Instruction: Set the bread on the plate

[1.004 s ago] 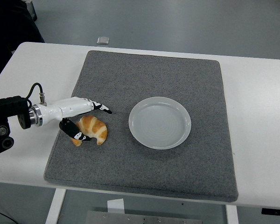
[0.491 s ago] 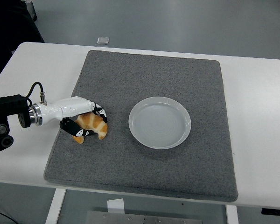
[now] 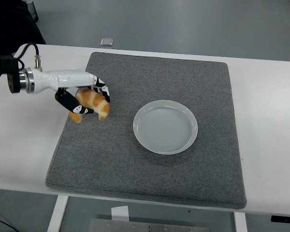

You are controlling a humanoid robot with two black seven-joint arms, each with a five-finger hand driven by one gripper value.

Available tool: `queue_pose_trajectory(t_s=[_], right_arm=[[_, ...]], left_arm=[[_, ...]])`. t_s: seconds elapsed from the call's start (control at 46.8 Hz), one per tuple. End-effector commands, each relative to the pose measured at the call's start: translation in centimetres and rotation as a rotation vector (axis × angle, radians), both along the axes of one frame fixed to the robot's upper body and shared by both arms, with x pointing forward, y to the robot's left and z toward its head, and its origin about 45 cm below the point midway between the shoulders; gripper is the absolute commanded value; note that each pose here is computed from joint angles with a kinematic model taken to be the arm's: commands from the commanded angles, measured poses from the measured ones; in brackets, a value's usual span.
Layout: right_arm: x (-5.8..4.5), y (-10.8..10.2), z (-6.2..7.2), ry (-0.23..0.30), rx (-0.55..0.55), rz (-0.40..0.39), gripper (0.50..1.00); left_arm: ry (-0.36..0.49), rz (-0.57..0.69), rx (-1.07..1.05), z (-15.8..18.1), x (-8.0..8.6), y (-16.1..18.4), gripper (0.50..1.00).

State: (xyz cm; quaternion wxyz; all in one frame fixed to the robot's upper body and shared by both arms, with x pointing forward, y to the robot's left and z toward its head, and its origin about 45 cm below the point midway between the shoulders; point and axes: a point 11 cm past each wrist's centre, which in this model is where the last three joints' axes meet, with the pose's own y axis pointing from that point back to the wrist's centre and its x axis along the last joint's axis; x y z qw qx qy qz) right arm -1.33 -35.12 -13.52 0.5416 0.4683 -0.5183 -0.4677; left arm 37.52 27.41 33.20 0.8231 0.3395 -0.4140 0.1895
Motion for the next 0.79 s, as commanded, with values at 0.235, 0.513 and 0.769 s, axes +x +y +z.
queue_pose_trajectory(t_s=[0.235, 0.513, 0.769], right_arm=[[0.0, 0.0, 0.0, 0.000, 0.000, 0.001, 0.952], [-0.1, 0.0, 0.0, 0.002, 0.000, 0.001, 0.954], [0.0, 0.0, 0.0, 0.000, 0.000, 0.000, 0.952]], left_arm=[[-0.118, -0.012, -0.060, 8.4, 2.3, -1.0, 0.500], [-0.151, -0.064, -0.080, 10.4, 3.2, -3.9, 0.500], [-0.168, -0.185, -0.118, 11.1, 3.3, -10.1, 0.500]])
